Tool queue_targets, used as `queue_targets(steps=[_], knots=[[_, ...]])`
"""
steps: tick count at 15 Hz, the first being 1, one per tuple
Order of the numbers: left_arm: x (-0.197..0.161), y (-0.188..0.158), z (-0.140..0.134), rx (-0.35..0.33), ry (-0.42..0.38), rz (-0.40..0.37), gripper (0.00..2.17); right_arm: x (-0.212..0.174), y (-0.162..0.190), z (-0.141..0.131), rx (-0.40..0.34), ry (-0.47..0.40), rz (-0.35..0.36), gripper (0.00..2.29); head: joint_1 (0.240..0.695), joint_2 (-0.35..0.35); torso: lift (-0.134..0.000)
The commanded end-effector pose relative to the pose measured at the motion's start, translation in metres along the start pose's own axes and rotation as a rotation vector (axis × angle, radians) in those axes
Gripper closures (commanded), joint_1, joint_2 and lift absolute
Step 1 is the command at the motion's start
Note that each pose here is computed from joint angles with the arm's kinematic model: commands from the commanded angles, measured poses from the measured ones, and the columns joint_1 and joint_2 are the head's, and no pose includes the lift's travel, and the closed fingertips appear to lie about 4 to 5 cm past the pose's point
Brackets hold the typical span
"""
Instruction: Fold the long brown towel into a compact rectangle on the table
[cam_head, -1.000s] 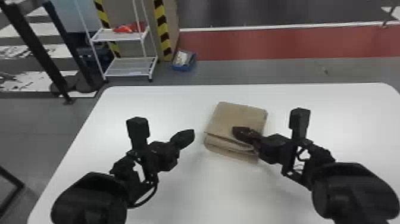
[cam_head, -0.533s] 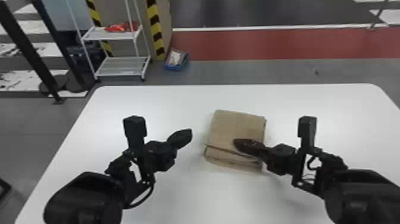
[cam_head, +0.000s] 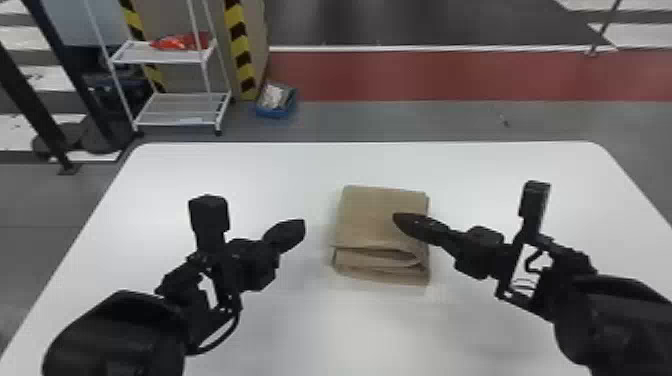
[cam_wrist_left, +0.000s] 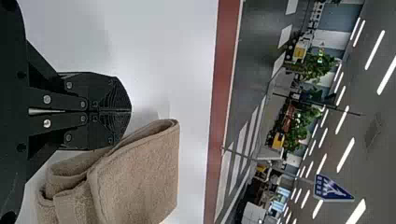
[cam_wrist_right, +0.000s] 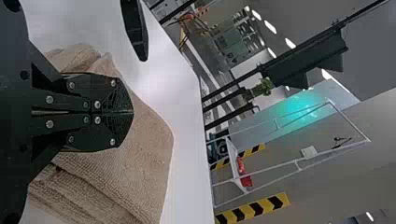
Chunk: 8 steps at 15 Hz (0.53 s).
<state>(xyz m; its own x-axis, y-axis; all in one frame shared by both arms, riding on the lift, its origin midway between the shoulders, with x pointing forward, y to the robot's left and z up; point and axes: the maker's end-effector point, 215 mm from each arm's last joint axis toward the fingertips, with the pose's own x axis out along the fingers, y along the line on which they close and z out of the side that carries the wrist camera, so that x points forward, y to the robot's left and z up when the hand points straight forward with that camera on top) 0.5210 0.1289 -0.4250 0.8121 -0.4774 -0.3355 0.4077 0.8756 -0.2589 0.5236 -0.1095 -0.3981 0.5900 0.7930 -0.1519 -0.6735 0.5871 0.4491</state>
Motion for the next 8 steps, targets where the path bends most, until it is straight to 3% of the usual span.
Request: queue_targets(steps=[1, 3, 5, 6, 8], knots=[[0.0, -0.005, 0.0, 0.003, 0.004, -0.006, 2.07, -0.029, 0.007, 0.023, -0.011, -0.083, -0.011, 2.24, 0.695, 0.023, -0.124], [-0.002, -0.007, -0.002, 0.008, 0.006, -0.007, 2.07, -0.066, -0.012, 0.048, -0.042, -0.162, -0.094, 2.24, 0.695, 0.012, -0.124], [-0.009, -0.012, -0.004, 0.016, 0.005, -0.008, 2.07, -0.118, -0.043, 0.067, -0.113, -0.197, -0.276, 1.81, 0.695, -0.039, -0.124], [-0.012, -0.013, -0.001, 0.028, -0.003, -0.005, 2.07, -0.137, -0.055, 0.068, -0.139, -0.189, -0.344, 1.44, 0.695, -0.061, -0.124], [-0.021, -0.012, 0.001, 0.09, -0.018, 0.037, 2.06, -0.166, -0.069, 0.068, -0.184, -0.157, -0.421, 0.23, 0.695, -0.139, -0.124]])
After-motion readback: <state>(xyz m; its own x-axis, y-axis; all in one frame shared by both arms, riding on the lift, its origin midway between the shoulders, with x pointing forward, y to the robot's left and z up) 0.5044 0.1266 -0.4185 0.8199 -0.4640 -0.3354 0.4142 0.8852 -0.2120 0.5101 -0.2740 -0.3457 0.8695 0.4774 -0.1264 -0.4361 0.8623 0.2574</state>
